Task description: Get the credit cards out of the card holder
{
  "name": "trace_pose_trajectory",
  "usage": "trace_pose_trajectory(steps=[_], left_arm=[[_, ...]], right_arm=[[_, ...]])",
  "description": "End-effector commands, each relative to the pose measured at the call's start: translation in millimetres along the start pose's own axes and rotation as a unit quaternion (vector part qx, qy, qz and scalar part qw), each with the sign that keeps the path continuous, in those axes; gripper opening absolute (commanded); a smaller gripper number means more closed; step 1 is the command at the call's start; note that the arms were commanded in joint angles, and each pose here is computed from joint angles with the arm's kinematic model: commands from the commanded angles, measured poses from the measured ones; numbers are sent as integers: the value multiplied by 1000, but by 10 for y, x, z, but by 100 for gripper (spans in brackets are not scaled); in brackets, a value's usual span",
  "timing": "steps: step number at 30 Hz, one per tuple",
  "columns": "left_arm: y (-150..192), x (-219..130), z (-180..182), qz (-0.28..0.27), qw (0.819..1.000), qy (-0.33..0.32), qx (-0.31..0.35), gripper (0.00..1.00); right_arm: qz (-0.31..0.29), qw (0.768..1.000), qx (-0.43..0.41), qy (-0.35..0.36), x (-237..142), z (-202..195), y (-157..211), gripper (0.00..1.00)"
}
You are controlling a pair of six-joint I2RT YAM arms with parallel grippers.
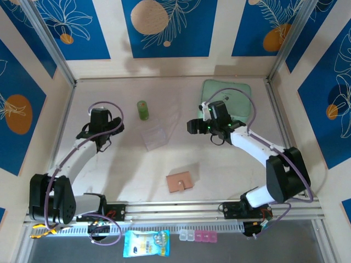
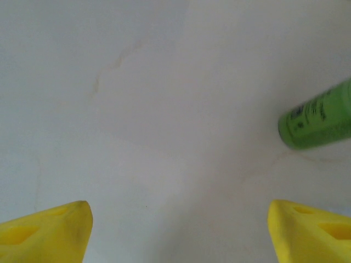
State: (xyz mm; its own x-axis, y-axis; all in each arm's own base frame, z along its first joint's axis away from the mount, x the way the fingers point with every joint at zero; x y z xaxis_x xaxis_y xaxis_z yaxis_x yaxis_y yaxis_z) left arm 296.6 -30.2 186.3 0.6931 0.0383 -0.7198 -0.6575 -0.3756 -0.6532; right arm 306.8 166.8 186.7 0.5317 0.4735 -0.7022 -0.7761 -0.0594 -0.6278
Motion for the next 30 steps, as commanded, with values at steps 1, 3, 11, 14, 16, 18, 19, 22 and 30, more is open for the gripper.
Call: trace_pose_trajectory(steps=[1,3,11,14,16,18,19,22,30], left_arm=[[215,-2,-176,79,995,44,-36,84],[256,13,-275,96,994,49,-29,82],[407,39,-659,139,989,47,-21,53],[460,81,-783,154,987,39,-16,41],[486,132,-839,163,986,34,-15,37],[514,192,-891,170,985,28,-12,33],[520,210,-913,173,984,28,-12,31],[541,247,-960,175,984,18,-9,30],[536,341,-1042,180,984,18,-7,28]], right_arm=[[44,999,26,7,87,98,58,78],[47,999,21,7,142,164,52,78],[41,999,1,5,226,300,49,77],[38,999,1,7,218,301,51,77],[39,999,3,8,211,299,56,77],[39,999,3,10,207,300,63,77],[39,999,3,11,206,298,65,77],[42,999,3,14,204,291,76,77],[39,999,2,15,169,301,75,77]])
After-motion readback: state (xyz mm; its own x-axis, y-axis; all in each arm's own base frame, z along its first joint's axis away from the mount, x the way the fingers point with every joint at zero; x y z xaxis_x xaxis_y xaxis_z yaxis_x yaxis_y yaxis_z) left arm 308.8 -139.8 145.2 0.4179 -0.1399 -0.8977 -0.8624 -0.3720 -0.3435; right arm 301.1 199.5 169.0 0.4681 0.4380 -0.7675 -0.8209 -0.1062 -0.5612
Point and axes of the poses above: each hand's point on the last joint's axis, 136 mm out from that joint toward the fingers, its own x axis out along the fingers, its own z axis along the line the jaws close on, y = z × x, the point moved 8 cm from there along -x, back along the fingers
